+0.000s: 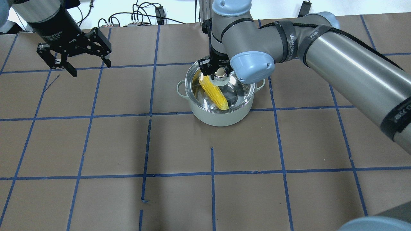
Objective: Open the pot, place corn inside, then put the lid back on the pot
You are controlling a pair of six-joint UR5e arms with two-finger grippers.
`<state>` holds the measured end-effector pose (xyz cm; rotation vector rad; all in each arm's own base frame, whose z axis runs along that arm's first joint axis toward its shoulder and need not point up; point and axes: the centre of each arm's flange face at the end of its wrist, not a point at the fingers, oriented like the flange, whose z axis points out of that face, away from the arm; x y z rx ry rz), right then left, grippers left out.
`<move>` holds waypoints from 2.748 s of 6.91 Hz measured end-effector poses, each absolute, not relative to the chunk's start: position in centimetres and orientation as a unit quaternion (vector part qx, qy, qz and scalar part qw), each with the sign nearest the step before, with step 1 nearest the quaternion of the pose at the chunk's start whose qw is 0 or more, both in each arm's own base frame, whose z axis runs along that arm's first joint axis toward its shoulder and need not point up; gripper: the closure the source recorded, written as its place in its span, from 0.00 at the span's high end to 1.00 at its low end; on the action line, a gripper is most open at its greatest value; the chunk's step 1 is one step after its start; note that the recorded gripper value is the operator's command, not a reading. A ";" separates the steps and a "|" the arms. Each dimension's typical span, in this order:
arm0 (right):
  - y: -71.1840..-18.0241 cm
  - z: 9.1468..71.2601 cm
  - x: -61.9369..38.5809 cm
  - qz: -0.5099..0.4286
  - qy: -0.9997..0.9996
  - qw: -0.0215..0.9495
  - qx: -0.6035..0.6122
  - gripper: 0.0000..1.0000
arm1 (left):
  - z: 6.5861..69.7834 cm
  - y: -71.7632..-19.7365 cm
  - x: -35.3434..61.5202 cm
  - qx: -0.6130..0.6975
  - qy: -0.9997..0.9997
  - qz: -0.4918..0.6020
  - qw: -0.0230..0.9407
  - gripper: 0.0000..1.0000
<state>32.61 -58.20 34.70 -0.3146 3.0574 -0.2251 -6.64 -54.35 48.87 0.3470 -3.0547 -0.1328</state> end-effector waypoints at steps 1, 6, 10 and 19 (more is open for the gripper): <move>-58.6 34.9 32.7 -0.075 0.992 0.029 -0.101 0.22 | 49.1 -54.3 -6.6 0.112 -0.992 -0.042 0.031 1.00; -58.9 34.5 32.7 -0.071 0.992 0.028 -0.104 0.22 | 48.4 -54.3 -6.6 0.112 -0.992 -0.049 0.031 1.00; -58.9 34.3 32.5 -0.069 0.992 0.027 -0.105 0.22 | 47.9 -54.5 -6.6 0.112 -0.992 -0.054 0.032 1.00; -58.4 34.3 32.5 -0.057 0.993 0.028 -0.103 0.74 | 47.7 -54.6 -6.6 0.113 -0.991 -0.056 0.034 1.00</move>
